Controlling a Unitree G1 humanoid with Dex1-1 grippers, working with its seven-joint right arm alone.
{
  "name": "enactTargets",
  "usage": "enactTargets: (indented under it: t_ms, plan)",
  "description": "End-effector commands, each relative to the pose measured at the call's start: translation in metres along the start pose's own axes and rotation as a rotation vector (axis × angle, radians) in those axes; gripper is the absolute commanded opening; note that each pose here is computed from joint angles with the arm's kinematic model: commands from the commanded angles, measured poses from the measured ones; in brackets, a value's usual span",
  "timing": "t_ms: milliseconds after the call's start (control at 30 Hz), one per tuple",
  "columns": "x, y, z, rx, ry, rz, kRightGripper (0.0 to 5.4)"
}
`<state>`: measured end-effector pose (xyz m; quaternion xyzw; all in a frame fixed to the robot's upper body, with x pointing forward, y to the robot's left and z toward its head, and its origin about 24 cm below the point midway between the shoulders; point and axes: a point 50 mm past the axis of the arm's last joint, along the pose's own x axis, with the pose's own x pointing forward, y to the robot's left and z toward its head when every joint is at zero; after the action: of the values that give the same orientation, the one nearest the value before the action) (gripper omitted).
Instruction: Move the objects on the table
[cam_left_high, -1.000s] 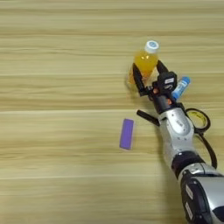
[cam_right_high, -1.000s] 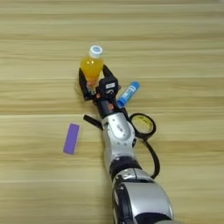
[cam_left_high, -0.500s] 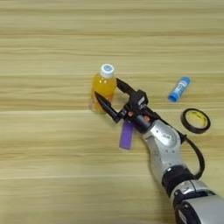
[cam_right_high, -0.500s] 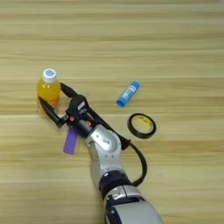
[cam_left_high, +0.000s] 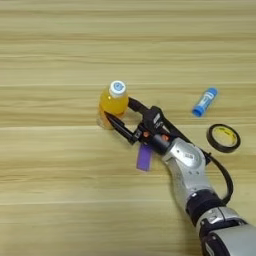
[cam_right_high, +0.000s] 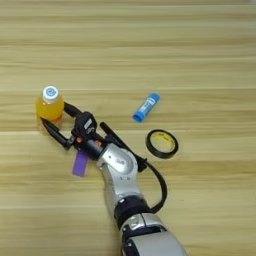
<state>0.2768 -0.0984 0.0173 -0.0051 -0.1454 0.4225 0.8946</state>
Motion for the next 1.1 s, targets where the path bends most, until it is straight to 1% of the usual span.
enactTargets:
  t_ms: [33,100,133,167,200,233,333,433,633,667,833,1100]
  plan:
    - [0.0188,-0.0118,0.0202,-0.067,-0.071,0.005,2.87]
    - [0.0189,-0.0114,0.0198,-0.065,-0.069,0.007,2.87]
    - [0.0190,-0.0113,0.0198,-0.065,-0.069,0.008,3.23]
    - [0.0191,-0.0111,0.0199,-0.064,-0.069,0.009,3.23]
    - [0.0192,-0.0110,0.0199,-0.063,-0.069,0.009,3.42]
    - [0.0191,-0.0109,0.0198,-0.063,-0.070,0.010,3.42]
    - [0.0190,-0.0108,0.0196,-0.061,-0.069,0.011,3.71]
    - [0.0192,-0.0108,0.0196,-0.058,-0.070,0.011,4.14]
    - [0.0198,-0.0111,0.0194,-0.054,-0.068,0.011,4.65]
    - [0.0199,-0.0112,0.0194,-0.054,-0.068,0.011,4.84]
    - [0.0202,-0.0113,0.0195,-0.051,-0.068,0.009,5.32]
    - [0.0205,-0.0130,0.0205,-0.047,-0.075,0.000,5.38]
